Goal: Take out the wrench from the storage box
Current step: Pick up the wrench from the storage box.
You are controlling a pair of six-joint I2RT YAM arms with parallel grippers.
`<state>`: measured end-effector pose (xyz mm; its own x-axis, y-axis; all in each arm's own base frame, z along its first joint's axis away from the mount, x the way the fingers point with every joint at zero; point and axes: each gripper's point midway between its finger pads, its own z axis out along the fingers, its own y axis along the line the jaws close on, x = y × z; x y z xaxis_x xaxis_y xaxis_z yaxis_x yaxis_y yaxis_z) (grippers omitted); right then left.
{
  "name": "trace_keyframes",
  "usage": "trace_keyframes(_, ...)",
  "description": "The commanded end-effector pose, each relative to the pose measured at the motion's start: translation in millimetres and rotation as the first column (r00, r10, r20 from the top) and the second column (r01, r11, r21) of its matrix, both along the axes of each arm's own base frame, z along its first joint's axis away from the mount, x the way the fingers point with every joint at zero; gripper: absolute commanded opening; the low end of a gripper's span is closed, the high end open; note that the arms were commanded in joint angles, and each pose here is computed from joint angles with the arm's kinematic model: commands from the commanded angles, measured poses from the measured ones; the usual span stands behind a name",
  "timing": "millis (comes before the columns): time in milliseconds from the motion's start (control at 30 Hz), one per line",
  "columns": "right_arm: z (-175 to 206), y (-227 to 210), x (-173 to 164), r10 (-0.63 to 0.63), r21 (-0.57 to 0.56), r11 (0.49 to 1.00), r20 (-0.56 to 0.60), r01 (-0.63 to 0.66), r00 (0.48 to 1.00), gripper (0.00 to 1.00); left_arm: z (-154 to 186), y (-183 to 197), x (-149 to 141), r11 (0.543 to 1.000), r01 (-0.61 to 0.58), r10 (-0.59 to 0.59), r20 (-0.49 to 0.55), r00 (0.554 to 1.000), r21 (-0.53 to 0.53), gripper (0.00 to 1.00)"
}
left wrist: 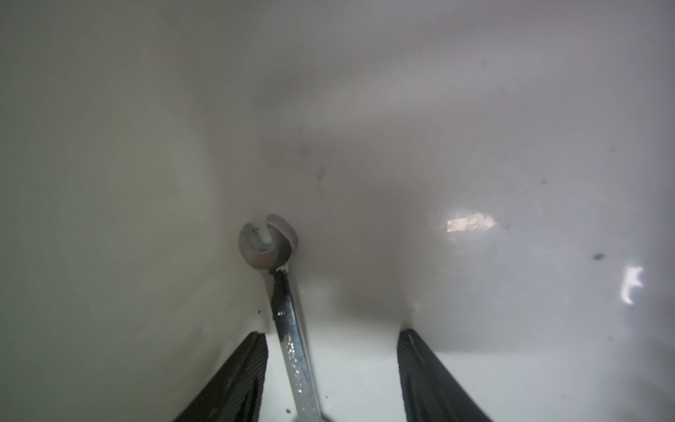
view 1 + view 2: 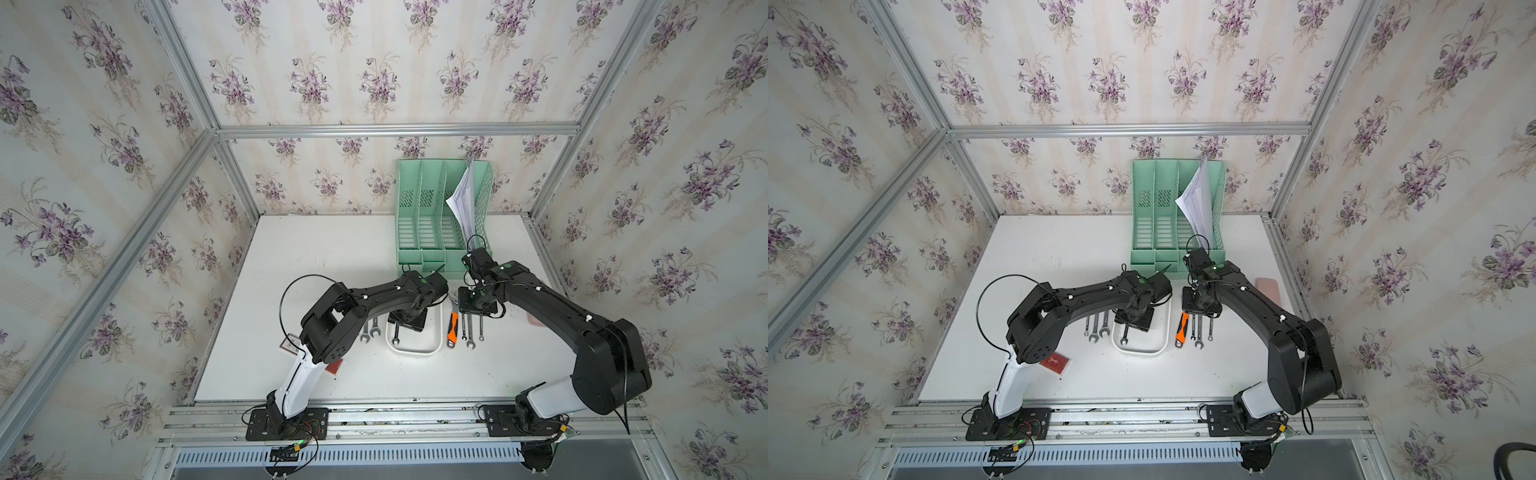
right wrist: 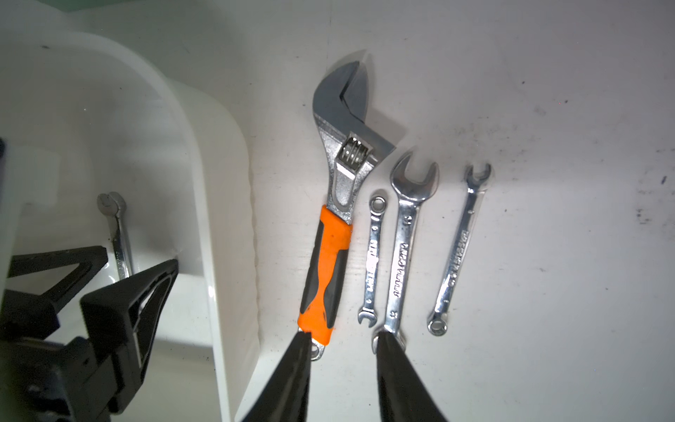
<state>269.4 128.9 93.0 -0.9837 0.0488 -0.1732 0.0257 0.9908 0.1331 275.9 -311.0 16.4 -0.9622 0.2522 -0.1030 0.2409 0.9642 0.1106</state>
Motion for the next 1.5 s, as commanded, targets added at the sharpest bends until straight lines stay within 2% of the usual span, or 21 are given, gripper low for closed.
trace_keyframes(0,0,0,-2,0.007,-0.001,1.0,-0.009,-0.007,1.0,0.35,-12,-14,-7,0.997,-0.025,0.021,-0.054,0.998,-0.074,0.62)
trace_keyframes(300,-3,1,-3,0.007,0.005,1.0,-0.012,-0.007,1.0,0.35,-6,-38,-7,0.986,-0.025,0.016,-0.059,0.998,-0.164,0.59)
trace_keyframes(533,-3,0,-5,0.012,0.003,1.0,-0.011,-0.012,1.0,0.35,12,-16,1,0.997,0.05,-0.05,0.003,0.999,-0.052,0.58)
trace_keyframes(733,-4,0,-6,0.013,0.005,1.0,-0.013,-0.013,1.0,0.35,11,-12,-3,0.987,0.155,-0.155,-0.011,0.988,-0.043,0.57)
trace_keyframes(933,-4,-1,-7,0.011,0.003,1.0,-0.014,-0.011,1.0,0.35,-2,-17,-5,0.979,0.194,-0.197,-0.036,0.98,-0.063,0.56)
trace_keyframes(1200,-1,-1,-6,0.013,0.004,1.0,-0.008,-0.013,1.0,0.35,-21,-16,-7,0.983,0.172,-0.176,-0.057,0.983,-0.068,0.29)
trace_keyframes(1467,-1,0,-6,0.013,0.007,1.0,-0.01,-0.013,1.0,0.35,-12,-12,-2,0.984,0.168,-0.17,-0.027,0.985,-0.053,0.17)
